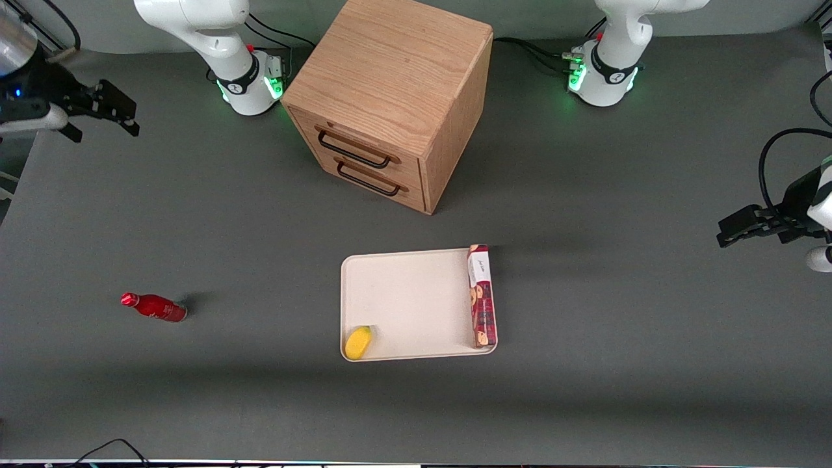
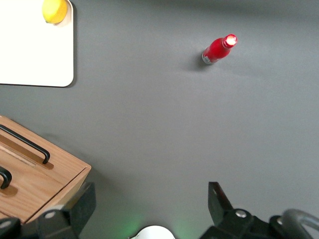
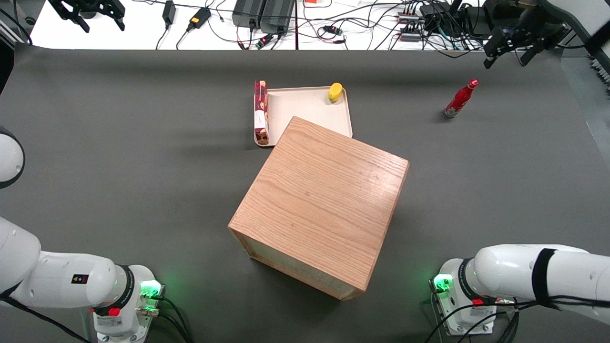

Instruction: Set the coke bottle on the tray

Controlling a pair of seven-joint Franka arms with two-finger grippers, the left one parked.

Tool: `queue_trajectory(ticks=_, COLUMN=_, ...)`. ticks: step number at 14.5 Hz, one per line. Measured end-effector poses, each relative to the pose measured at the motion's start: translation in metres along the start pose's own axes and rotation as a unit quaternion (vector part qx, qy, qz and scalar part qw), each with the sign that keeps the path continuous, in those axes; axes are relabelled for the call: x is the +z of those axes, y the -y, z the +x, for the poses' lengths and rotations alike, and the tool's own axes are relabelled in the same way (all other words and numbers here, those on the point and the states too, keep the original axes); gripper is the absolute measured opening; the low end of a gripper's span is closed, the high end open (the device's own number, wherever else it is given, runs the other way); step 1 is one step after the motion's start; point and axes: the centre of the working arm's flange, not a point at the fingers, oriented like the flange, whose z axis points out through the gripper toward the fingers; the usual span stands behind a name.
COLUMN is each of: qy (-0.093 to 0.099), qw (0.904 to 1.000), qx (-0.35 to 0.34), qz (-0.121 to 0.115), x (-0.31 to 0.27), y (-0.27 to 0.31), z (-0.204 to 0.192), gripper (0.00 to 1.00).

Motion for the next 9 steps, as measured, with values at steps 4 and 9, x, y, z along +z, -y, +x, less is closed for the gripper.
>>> queue_trajectory(ticks=4, qy=-0.011, qw=0.9999, qx=0.008, qz=0.000, x=0.022, y=-0.024, z=0.030, gripper=1.00)
queue_trajectory(ticks=9, qy=-0.013, qw=0.9993, qx=-0.034, qz=-0.005, x=0.120, y=-0.086, z=0.145, gripper=1.00)
